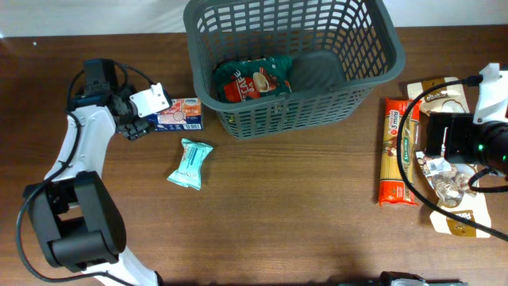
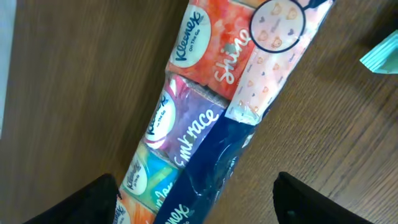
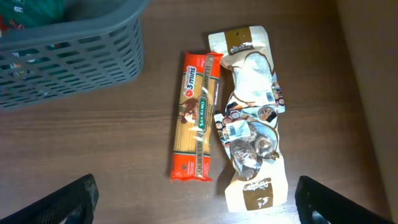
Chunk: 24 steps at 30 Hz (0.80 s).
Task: Pack container
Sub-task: 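Lower the left gripper and grasp the Kleenex multipack end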
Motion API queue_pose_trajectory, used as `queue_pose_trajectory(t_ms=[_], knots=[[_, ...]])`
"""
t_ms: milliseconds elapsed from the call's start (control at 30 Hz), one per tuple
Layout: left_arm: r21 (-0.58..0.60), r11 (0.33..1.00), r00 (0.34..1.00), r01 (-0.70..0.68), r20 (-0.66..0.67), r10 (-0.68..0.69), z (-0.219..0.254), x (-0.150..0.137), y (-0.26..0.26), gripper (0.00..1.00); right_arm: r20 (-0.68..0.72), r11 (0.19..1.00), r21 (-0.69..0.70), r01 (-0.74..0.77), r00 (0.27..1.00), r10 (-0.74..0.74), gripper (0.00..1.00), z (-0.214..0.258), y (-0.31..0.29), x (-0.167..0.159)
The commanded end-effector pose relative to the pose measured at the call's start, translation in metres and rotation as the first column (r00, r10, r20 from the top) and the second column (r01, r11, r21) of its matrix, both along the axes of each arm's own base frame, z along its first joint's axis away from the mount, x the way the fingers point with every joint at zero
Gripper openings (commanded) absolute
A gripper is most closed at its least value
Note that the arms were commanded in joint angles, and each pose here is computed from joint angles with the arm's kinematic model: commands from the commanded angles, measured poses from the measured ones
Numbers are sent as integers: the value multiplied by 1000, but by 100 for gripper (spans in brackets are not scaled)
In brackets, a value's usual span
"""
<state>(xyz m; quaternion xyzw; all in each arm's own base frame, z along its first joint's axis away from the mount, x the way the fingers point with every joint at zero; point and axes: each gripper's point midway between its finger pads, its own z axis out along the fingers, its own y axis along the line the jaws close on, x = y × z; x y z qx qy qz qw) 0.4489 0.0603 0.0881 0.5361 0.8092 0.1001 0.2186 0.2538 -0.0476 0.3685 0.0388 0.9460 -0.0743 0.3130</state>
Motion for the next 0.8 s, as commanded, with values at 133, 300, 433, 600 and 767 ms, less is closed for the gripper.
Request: queue_pose_trajectory(t_ms=[133,300,433,600,767], knots=[[-72,991,993,116,19,-115,-7,-1,-5,75,18,1000,-11,27,999,-26,99,5,-5,-2],[-71,989,991,130,2,-131,-20,-1,0,75,18,1000,-11,27,999,-26,99,5,-5,-2],[-80,988,991,129,-22,-131,-39,2,1,75,18,1000,-11,27,999,-26,99,5,-5,-2],[-95,988,990,125,-59,-131,-57,-1,0,74,18,1000,-11,27,999,-26,99,5,-5,-2],[-94,988,990,126,-55,-132,-64,2,1,74,18,1000,-11,27,999,-26,99,5,-5,-2]])
